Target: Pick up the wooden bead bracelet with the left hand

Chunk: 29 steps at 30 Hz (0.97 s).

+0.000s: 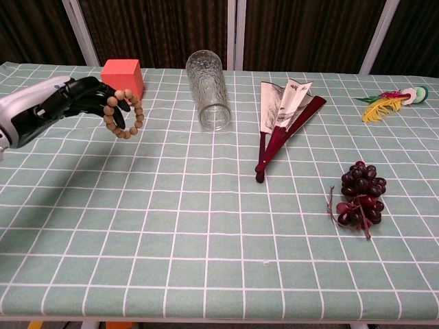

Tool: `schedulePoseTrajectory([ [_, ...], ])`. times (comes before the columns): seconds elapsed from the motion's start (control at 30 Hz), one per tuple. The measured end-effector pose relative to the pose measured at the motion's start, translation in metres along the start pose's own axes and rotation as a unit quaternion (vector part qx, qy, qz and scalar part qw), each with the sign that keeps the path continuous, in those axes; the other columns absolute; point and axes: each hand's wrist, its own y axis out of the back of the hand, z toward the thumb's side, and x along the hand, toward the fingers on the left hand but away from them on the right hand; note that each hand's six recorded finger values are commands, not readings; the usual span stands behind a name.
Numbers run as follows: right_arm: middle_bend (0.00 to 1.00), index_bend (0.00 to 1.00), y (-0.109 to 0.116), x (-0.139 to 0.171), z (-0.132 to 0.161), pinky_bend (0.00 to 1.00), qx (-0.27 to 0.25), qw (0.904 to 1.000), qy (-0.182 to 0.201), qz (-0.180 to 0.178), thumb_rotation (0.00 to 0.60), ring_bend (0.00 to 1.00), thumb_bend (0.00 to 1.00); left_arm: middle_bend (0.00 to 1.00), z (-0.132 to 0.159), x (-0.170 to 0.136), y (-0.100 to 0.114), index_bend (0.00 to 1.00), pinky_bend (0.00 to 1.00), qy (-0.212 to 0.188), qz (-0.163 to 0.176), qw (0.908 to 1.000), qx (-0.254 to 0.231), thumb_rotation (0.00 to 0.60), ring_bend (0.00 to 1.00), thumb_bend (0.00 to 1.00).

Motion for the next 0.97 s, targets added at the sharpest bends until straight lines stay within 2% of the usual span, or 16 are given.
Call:
schedulePoseTrajectory([
  [0.1, 0.08, 0.00, -0.001, 0.001, 0.000, 0.00, -0.001, 1.0000, -0.001, 0.002, 0.600, 0.00, 0.10, 0.34, 0.000, 0.000, 0.001, 0.30, 0.18, -0.010, -0.003, 0.9960, 0.089, 0.077, 0.16, 0.31],
  [0.17, 0.08, 0.00, -0.002, 0.001, 0.000, 0.00, -0.002, 1.0000, -0.001, 0.003, 0.600, 0.00, 0.10, 0.30, 0.001, 0.000, 0.004, 0.27, 0.17, -0.014, -0.002, 0.9893, 0.146, 0.121, 0.13, 0.25],
  [0.2, 0.08, 0.00, -0.002, 0.001, 0.000, 0.00, -0.002, 1.0000, -0.002, 0.005, 0.600, 0.00, 0.10, 0.29, 0.002, -0.001, 0.006, 0.26, 0.17, -0.015, -0.001, 0.9859, 0.167, 0.185, 0.12, 0.23],
  [0.23, 0.08, 0.00, -0.003, 0.002, -0.001, 0.00, -0.002, 1.0000, -0.002, 0.006, 0.600, 0.00, 0.10, 0.29, 0.004, -0.002, 0.011, 0.26, 0.17, -0.015, 0.005, 0.9811, 0.193, 0.292, 0.12, 0.22],
  [0.3, 0.08, 0.00, -0.003, 0.003, -0.002, 0.00, -0.001, 1.0000, -0.004, 0.009, 0.600, 0.00, 0.10, 0.29, 0.007, -0.003, 0.017, 0.27, 0.17, -0.014, 0.015, 0.9790, 0.203, 0.502, 0.12, 0.22],
  [0.33, 0.08, 0.00, -0.003, 0.003, -0.003, 0.00, -0.001, 0.9999, -0.006, 0.010, 0.600, 0.00, 0.10, 0.29, 0.008, -0.004, 0.023, 0.27, 0.17, -0.011, 0.025, 0.9792, 0.201, 0.586, 0.12, 0.22],
  [0.47, 0.08, 0.00, -0.002, 0.005, -0.010, 0.00, 0.006, 0.9997, -0.017, 0.018, 0.600, 0.00, 0.12, 0.29, 0.008, -0.017, 0.062, 0.27, 0.16, 0.009, 0.086, 0.9806, 0.176, 0.600, 0.12, 0.22],
  [0.53, 0.08, 0.00, -0.002, 0.006, -0.013, 0.00, 0.013, 0.9994, -0.023, 0.022, 0.600, 0.00, 0.12, 0.29, 0.001, -0.029, 0.082, 0.27, 0.15, 0.025, 0.107, 0.9756, 0.190, 0.600, 0.12, 0.22],
  [0.6, 0.07, 0.00, -0.001, 0.007, -0.015, 0.00, 0.022, 0.9991, -0.028, 0.022, 0.600, 0.00, 0.12, 0.29, -0.008, -0.045, 0.102, 0.27, 0.15, 0.045, 0.124, 0.9663, 0.221, 0.600, 0.12, 0.22],
  [0.73, 0.06, 0.00, -0.001, 0.004, -0.017, 0.00, 0.035, 0.9988, -0.029, 0.019, 0.600, 0.00, 0.12, 0.29, -0.027, -0.104, 0.149, 0.27, 0.14, 0.109, 0.158, 0.9339, 0.301, 0.600, 0.12, 0.22],
  [0.77, 0.06, 0.00, -0.002, 0.003, -0.016, 0.00, 0.035, 0.9988, -0.028, 0.019, 0.600, 0.00, 0.12, 0.29, -0.029, -0.119, 0.156, 0.27, 0.14, 0.123, 0.165, 0.9281, 0.310, 0.600, 0.12, 0.22],
  [0.83, 0.05, 0.00, -0.005, 0.001, -0.014, 0.00, 0.034, 0.9989, -0.023, 0.022, 0.600, 0.00, 0.12, 0.29, -0.031, -0.151, 0.162, 0.27, 0.13, 0.150, 0.178, 0.9177, 0.322, 0.600, 0.12, 0.22],
  [0.97, 0.05, 0.00, -0.012, -0.003, -0.009, 0.00, 0.032, 0.9990, -0.012, 0.028, 0.600, 0.00, 0.12, 0.29, -0.026, -0.197, 0.154, 0.27, 0.13, 0.184, 0.185, 0.9079, 0.328, 0.600, 0.12, 0.22],
])
